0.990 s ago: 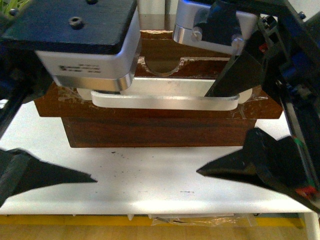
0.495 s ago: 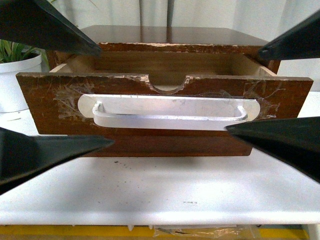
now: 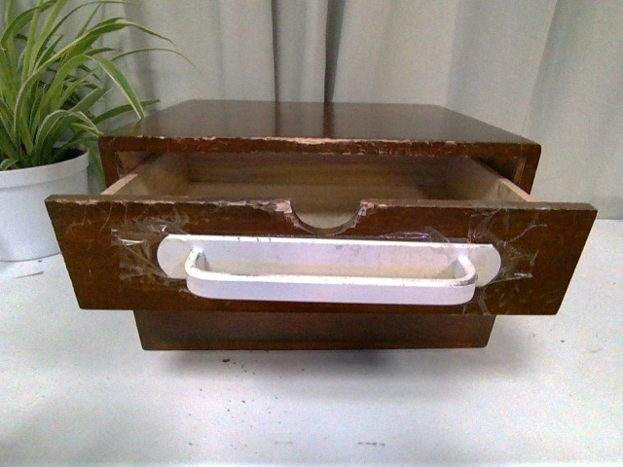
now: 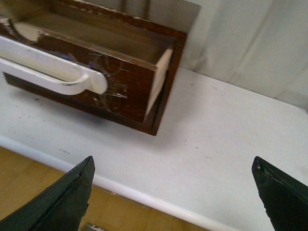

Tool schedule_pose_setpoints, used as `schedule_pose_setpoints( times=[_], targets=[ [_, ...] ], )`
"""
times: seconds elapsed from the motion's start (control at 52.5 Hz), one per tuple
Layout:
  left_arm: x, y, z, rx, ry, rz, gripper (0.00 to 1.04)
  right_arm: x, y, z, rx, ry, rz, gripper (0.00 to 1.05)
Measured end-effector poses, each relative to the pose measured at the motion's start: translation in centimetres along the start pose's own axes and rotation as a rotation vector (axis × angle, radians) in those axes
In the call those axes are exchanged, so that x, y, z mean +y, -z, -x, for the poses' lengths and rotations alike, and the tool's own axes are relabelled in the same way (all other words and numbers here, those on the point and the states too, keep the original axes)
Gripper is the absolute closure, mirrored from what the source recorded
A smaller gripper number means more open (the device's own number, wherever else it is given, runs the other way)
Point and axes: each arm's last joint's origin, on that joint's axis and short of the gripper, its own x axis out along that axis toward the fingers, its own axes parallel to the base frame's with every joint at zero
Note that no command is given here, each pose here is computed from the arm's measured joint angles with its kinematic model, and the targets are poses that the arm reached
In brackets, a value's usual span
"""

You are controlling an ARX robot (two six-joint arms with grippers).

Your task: Open drawer

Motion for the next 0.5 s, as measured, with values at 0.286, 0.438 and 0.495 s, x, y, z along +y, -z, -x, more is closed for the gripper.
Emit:
schedule_pose_setpoints(
  times=[0.286,0.438,0.495],
  targets=[
    [-1.5,2.5,3.0,0.034,-0.093,0.182,0.06,-1.2,1.9,2.9,-0.09,0.215,-0.229,0.09],
    [-1.5,2.5,3.1,0.031,-0.099,0.212,0.06,-1.4,2.2,2.9,-0.088,0.236,-0.286,0.09],
    [-1.5,2.6,3.1,0.026,-0.105,0.214,0.07,-1.4,2.2,2.9,-0.095,0.243,-0.288,0.1]
  ],
)
